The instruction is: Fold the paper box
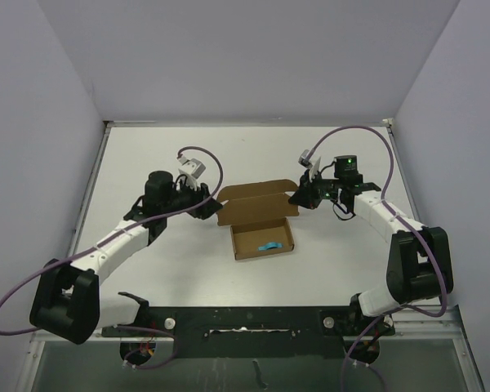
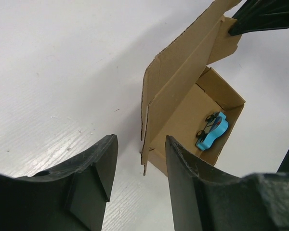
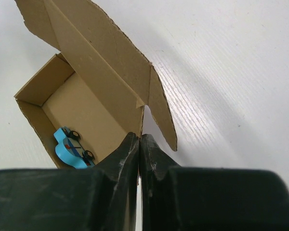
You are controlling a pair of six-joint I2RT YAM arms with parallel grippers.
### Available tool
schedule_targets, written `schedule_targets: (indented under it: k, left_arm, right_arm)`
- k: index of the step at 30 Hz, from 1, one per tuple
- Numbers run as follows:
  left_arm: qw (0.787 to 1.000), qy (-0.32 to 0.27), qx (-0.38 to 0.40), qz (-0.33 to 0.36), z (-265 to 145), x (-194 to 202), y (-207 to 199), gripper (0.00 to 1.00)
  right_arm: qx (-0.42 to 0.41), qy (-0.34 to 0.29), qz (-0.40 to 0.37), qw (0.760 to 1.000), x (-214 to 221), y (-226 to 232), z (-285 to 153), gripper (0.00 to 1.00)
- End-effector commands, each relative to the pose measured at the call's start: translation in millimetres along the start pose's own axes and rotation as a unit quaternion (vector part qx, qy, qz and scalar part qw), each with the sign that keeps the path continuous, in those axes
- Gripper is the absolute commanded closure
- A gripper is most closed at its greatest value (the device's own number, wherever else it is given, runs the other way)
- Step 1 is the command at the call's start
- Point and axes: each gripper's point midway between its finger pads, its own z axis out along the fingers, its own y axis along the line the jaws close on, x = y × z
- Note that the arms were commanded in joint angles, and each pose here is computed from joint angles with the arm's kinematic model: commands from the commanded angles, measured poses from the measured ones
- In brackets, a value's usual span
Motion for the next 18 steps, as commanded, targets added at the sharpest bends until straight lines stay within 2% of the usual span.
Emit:
schedule_targets:
  k: [1,18]
  left_arm:
    - [1.000,-0.011,0.014,0.005,3,-21,-2,0.59]
    - [0.999,0.017,0.041,-0.015,13,-9,-7,0.71]
  right_arm:
    - [0.002,-0.030,-0.032,0.999,-26,1,-9,1.00]
    - [0.001,-0.028,-0.028,0.999,-24,1,-7,1.00]
